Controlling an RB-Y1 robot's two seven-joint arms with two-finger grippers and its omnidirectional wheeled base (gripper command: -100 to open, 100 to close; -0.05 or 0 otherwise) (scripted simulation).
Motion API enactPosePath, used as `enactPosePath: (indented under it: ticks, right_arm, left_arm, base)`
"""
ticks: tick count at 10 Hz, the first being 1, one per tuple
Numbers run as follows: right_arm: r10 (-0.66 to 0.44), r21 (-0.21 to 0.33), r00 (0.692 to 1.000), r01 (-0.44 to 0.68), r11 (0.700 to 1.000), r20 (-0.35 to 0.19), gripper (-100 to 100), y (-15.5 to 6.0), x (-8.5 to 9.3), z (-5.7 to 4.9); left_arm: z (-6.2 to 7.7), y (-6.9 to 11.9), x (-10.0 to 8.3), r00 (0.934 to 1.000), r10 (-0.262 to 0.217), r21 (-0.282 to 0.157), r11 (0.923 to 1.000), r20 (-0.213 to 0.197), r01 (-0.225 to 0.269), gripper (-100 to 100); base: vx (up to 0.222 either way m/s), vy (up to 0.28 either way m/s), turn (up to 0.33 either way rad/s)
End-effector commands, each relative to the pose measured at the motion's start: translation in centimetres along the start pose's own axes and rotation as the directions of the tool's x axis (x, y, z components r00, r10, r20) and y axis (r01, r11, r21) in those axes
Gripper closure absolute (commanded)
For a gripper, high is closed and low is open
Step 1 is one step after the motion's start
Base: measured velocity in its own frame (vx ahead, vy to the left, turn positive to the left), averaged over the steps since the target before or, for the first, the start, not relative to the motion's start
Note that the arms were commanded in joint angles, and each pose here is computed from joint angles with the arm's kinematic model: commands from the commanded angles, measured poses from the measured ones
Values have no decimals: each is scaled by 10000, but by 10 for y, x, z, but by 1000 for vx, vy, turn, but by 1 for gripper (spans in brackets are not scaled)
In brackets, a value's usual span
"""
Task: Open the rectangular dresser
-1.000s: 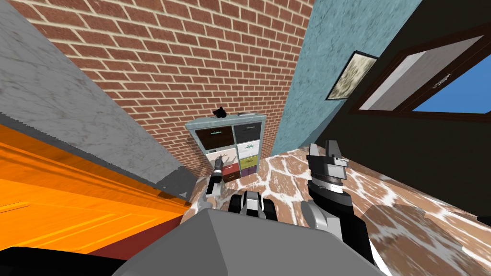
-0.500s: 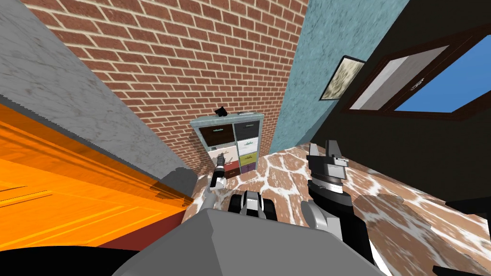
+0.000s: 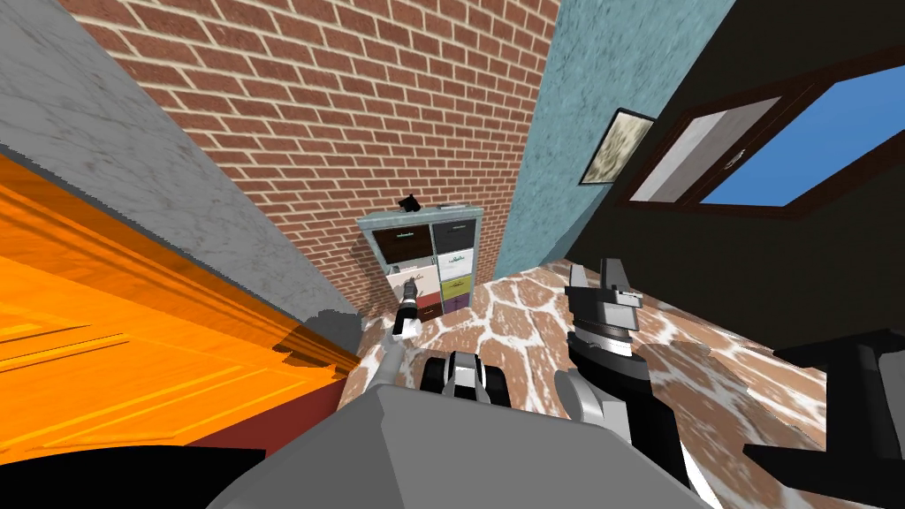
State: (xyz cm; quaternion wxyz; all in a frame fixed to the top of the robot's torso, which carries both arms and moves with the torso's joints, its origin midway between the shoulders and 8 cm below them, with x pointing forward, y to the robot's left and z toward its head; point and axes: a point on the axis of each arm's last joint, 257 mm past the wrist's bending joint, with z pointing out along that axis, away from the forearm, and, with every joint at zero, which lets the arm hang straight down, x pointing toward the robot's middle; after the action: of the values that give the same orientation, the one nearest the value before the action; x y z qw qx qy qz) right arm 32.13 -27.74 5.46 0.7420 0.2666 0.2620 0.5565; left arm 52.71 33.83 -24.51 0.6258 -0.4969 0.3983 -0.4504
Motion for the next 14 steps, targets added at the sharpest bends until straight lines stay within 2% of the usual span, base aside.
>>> enactPosePath:
  ticks: [1, 4, 6, 7, 8, 10, 11, 12, 13, 14]
  right_arm:
    - [0, 1, 10000, 0, 10000, 0, 0, 0, 0, 0]
    - [1, -2, 10000, -1, 10000, -1, 0, 0, 0, 0]
    - [1, -1, 10000, -1, 10000, -1, 0, 0, 0, 0]
    - [0, -1, 10000, 0, 10000, -1, 0, 0, 0, 0]
    - [-2, 2, 10000, 2, 10000, 0, 0, 0, 0, 0]
    - [-1, 2, 10000, 1, 10000, 1, 0, 0, 0, 0]
    - [-1, 2, 10000, 1, 10000, 2, 0, 0, 0, 0]
    - [-1, 1, 10000, 1, 10000, 1, 0, 0, 0, 0]
    - [-2, 2, 10000, 2, 10000, 1, 0, 0, 0, 0]
    - [-2, 2, 10000, 2, 10000, 0, 0, 0, 0, 0]
  left_arm:
    - [5, 2, -8, 9996, 92, -26, 10000, 282, -91, 100]
    - [19, 0, -33, 9924, 303, 110, 9994, 1192, -318, 100]
    - [27, -1, -49, 9827, 407, 137, 9989, 1805, -439, 100]
    - [29, 7, -43, 9902, 288, -50, 9996, 1366, -283, -100]
    - [29, 7, -43, 9902, 288, -50, 9996, 1366, -283, -100]
    - [49, 2, -47, 9950, 241, 6, 9997, 966, -243, -100]
    - [49, 2, -47, 9952, 181, 12, 9998, 966, -183, -100]
    - [59, -1, -50, 9968, 138, 29, 9999, 788, -141, -100]
    - [59, -1, -50, 9968, 138, 29, 9999, 788, -141, -100]
    - [69, -4, -53, 9980, 103, 37, 9999, 626, -105, -100]
  base:
    - [-77, 11, -217]
    - [-203, 48, -310]
    - [-199, 30, -292]
    - [-86, -13, 56]
    - [-1, -78, 134]
    - [34, -130, 119]
    - [17, -100, 57]
    - [-2, -96, 93]
    - [-7, -61, 57]
    - [-4, -59, 102]
